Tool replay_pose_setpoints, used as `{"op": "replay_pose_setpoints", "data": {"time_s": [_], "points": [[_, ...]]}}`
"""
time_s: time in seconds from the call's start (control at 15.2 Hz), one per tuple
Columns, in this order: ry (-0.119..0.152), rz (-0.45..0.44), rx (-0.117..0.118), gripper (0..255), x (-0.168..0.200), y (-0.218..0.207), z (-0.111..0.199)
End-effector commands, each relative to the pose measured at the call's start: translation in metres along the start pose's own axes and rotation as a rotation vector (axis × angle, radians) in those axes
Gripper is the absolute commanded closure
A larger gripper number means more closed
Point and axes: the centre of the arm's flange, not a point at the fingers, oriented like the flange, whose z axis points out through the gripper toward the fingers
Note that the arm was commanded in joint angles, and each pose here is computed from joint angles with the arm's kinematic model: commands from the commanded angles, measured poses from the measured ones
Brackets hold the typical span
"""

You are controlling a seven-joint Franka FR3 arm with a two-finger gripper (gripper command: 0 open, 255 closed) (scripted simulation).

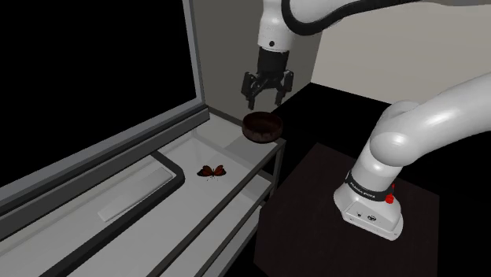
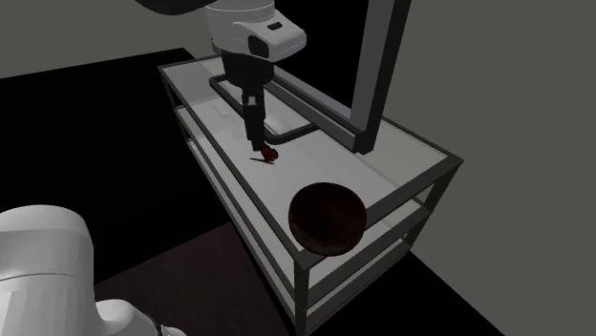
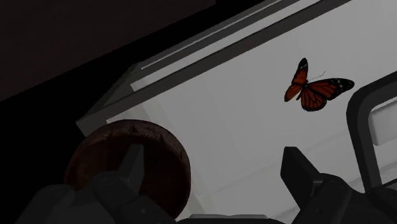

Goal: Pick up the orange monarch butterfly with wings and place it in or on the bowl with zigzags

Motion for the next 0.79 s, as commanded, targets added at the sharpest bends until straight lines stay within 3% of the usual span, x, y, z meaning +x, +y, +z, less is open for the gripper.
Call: {"op": "replay_pose_setpoints", "data": {"time_s": [0.0,0.73], "points": [[0.004,0.043,-0.005,0,-0.003,-0.019,0.02],[0.018,0.264,-0.038,0,-0.002,-0.118,0.131]]}}
